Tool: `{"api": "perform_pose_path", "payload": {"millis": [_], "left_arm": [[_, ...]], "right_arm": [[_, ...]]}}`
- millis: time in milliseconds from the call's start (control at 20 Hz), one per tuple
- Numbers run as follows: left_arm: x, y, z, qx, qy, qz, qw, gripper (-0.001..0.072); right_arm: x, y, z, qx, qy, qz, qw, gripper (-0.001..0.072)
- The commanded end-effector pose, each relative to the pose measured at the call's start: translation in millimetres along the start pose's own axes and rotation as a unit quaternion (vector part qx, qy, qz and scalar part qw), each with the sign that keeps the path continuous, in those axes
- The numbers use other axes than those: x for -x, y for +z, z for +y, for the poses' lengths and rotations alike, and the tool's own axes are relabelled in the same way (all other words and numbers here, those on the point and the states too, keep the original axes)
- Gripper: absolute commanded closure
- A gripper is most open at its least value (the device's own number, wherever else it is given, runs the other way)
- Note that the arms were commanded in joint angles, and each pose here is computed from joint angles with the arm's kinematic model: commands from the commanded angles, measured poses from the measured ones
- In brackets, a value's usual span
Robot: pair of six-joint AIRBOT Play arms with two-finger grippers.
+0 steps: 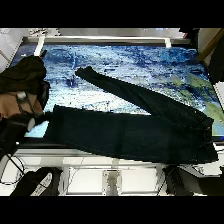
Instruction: Fold the clothes and pants, and hang the long-sleeved shirts on hangers.
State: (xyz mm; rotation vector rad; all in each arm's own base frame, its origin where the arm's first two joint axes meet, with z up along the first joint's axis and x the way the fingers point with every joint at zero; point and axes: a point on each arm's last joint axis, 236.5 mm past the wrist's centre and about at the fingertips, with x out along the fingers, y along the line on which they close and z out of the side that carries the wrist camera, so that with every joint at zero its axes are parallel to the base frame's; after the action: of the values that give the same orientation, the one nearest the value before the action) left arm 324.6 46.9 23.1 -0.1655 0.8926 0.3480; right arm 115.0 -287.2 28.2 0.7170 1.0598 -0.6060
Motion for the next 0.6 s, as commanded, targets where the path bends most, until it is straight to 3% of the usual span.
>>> {"api": "perform_pose_path", "payload": {"millis": [0, 100, 200, 400, 550], "left_arm": [[47.8, 115.6, -56.8, -0.025, -0.1, -0.139, 0.985, 0.0136], [24.7, 131.7, -102.9, -0.053, -0.154, -0.094, 0.982, 0.0135], [-14.3, 145.1, -145.2, -0.04, -0.194, -0.031, 0.98, 0.0135], [-98.0, 131.3, -197.7, -0.07, -0.192, 0.118, 0.972, 0.0135], [-137.6, 121.3, -241.1, -0.056, -0.225, 0.157, 0.96, 0.0136]], "right_arm": [[42.2, 82.4, 82.8, -0.023, 0.16, -0.15, 0.975, 0.0299], [48.0, 97.4, 143.2, 0.034, 0.231, -0.171, 0.957, 0.0299], [32.1, 92.2, 189.0, 0.093, 0.238, -0.148, 0.955, 0.0299], [6.1, 68.2, 275.2, 0.221, 0.238, -0.118, 0.938, 0.0298], [-2.6, 41.1, 336.7, 0.296, 0.258, -0.107, 0.913, 0.0299]]}}
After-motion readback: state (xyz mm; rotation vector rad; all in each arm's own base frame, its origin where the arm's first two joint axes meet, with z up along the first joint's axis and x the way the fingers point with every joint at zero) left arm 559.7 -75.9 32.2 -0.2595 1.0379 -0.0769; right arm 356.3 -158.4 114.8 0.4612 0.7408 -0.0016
